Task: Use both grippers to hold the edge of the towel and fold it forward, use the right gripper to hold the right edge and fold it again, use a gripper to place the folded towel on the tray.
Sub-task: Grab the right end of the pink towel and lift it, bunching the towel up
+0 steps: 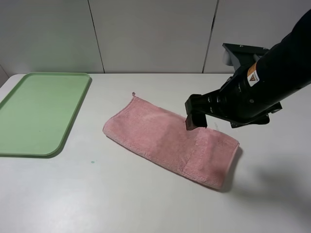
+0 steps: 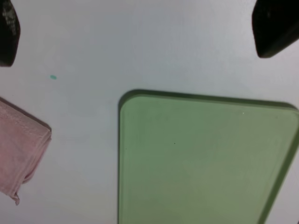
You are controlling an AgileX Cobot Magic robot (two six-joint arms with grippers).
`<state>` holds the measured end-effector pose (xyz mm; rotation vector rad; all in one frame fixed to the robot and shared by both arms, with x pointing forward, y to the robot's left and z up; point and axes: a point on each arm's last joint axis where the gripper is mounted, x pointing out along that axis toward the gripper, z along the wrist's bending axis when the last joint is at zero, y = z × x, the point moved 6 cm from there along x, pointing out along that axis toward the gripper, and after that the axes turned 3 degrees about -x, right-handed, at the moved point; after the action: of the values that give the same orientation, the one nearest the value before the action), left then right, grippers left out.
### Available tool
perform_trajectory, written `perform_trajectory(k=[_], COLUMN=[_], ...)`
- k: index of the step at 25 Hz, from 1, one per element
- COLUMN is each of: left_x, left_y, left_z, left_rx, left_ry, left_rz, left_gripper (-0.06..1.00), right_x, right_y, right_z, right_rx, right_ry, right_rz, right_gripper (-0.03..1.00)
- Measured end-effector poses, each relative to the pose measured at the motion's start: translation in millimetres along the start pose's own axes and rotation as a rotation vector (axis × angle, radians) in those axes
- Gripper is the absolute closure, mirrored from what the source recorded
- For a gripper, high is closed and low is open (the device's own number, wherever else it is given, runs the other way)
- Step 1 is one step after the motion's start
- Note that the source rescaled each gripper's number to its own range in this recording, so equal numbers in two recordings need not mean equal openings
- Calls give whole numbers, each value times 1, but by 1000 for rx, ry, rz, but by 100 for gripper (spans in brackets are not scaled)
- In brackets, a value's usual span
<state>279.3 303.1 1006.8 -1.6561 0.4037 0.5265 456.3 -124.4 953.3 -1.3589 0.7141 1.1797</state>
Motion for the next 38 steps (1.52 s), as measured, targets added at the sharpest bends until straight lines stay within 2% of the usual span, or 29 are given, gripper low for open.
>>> perform_trajectory(k=[5,15,19,24,32,38], left_x=[0,0,0,0,0,0], left_y=[0,0,0,0,0,0], left_z=[0,0,0,0,0,0], left_rx=[0,0,0,0,0,0], left_ry=[0,0,0,0,0,0], left_rz=[0,0,0,0,0,0], left_gripper=[-5,-5,-5,-5,-5,-5], right_x=[16,17,30,56,89,102], right_y=[-6,-23,-13,-3,8,18], right_z=[-16,-86,-104,-104,-97,-84], right_rx=[119,428,487,518,547,509], right_ry=[41,120,163,166,124,127], right_rz=[27,4,54,154,269,326], right_gripper=[-3,-3,-3,-3,-3,-3])
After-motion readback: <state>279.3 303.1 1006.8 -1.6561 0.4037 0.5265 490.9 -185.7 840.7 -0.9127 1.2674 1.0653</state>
